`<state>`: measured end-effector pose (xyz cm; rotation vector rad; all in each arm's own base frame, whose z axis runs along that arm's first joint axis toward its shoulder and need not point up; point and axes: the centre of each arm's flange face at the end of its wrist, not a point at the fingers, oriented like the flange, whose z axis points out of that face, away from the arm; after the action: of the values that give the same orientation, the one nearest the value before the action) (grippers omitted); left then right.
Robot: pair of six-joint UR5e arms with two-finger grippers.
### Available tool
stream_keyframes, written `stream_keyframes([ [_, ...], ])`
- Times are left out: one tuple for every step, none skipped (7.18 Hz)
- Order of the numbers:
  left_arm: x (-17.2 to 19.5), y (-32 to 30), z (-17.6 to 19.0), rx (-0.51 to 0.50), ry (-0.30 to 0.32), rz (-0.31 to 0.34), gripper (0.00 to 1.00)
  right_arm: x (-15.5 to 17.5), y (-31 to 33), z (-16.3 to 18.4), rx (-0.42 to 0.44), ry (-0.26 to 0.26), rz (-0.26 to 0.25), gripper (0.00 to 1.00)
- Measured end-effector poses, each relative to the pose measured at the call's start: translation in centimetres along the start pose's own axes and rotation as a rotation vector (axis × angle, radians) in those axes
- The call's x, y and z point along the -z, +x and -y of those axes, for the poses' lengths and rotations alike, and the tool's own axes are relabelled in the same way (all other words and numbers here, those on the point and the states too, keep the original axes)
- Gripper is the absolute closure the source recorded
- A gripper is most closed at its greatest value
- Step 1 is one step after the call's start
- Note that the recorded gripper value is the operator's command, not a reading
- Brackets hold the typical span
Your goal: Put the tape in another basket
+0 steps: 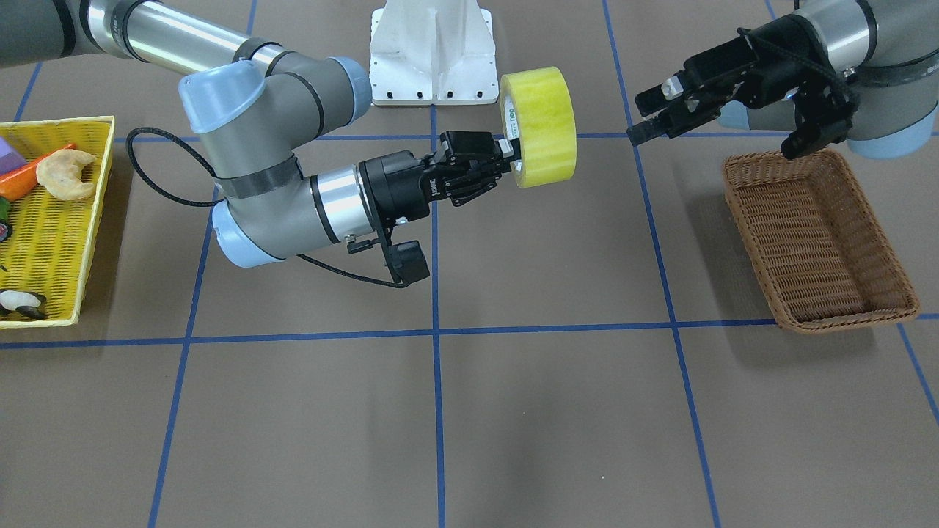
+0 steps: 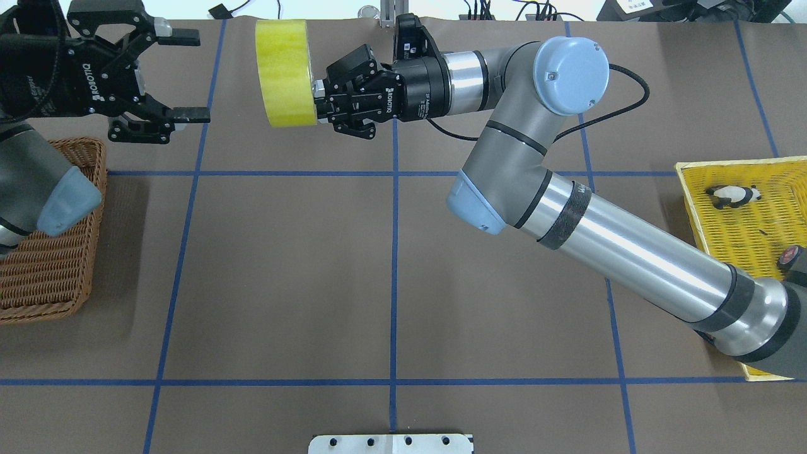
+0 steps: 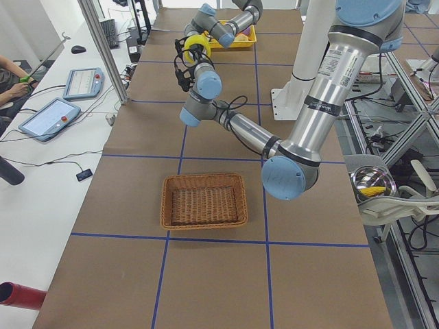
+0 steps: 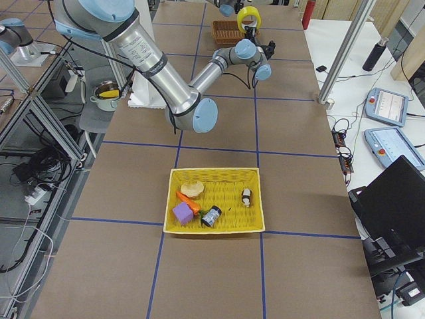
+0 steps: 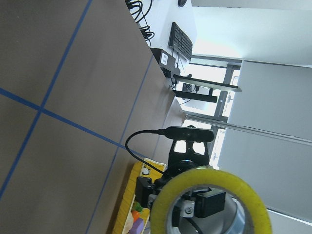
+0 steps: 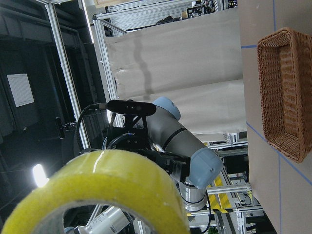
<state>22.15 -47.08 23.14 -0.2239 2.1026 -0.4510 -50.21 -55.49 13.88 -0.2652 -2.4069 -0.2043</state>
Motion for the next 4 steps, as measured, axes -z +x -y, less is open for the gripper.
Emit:
stream_keyframes([
  [-1.5, 0.6, -0.8, 0.013, -0.017, -0.038, 0.03, -0.6, 0.2, -0.2, 0.002, 0.003, -0.006, 1.00],
  [-2.8, 0.6, -1.5, 0.022, -0.026, -0.067, 0.03, -1.0, 0.4, -0.4, 0.004, 0.004, -0.010, 1.00],
  [-3.4, 0.6, -1.8, 0.025, -0.029, -0.081, 0.12, -1.4, 0.5, -0.5, 0.004, 0.003, -0.012, 1.00],
  [-3.7, 0.5, -2.0, 0.026, -0.032, -0.087, 0.26, -1.5, 0.6, -0.7, 0.002, 0.002, -0.013, 1.00],
])
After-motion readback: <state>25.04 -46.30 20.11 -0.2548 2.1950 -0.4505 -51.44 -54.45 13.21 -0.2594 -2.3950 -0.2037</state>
